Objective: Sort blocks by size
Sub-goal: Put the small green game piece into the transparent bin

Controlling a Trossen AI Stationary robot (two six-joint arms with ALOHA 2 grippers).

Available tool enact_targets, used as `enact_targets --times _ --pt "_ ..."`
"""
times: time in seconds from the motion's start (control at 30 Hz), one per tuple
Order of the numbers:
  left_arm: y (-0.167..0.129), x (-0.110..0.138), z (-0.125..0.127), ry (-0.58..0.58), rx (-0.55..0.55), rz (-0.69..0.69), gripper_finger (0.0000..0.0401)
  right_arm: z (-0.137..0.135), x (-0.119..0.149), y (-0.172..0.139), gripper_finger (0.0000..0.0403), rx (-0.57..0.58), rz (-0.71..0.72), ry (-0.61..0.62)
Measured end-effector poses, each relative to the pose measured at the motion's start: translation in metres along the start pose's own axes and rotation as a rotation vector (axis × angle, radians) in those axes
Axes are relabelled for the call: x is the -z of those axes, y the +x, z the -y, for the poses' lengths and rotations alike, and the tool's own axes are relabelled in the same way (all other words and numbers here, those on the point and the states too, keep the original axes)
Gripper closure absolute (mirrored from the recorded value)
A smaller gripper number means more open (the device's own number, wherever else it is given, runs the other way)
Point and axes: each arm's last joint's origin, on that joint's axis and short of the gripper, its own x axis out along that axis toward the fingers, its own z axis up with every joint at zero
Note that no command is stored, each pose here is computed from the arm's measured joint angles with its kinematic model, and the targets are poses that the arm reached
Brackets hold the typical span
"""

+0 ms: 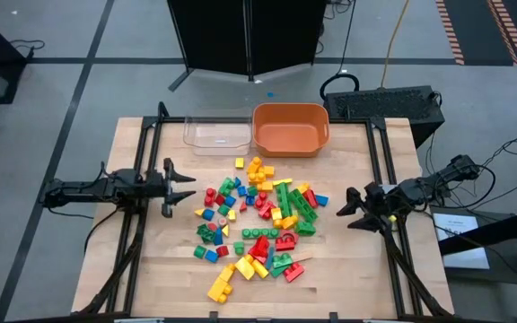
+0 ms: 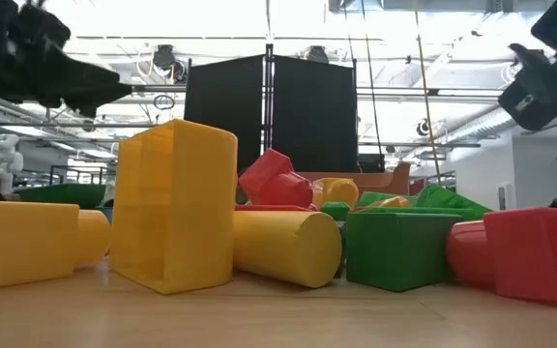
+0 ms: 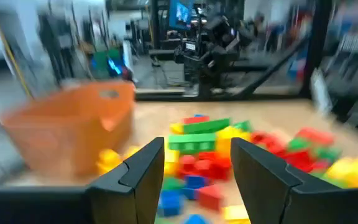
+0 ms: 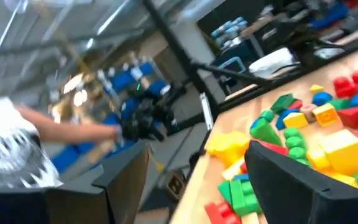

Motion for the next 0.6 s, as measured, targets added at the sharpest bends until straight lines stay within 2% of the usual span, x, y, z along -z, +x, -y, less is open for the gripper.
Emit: enact_targets --times 0.13,0.27,0.47,0.6 --pt "0.000 0.000 0.000 0.198 0.002 0.002 0.0214 -0.001 -0.010 -0.001 0.0142 0.087 0.191 0.093" --pt "0.000 -0.002 -0.002 0.236 -0.080 0.014 0.0214 -0.003 -0.020 -0.003 0.0142 0.157 0.360 0.056" --pt "-0.001 -0.017 -0.004 0.082 -0.106 0.165 0.0214 -0.002 -0.024 -0.005 0.0142 0.243 0.432 -0.005" --pt "-0.003 -0.025 -0.004 -0.054 -0.056 0.259 0.0214 -0.001 -0.024 -0.006 0.0142 0.298 0.460 -0.034"
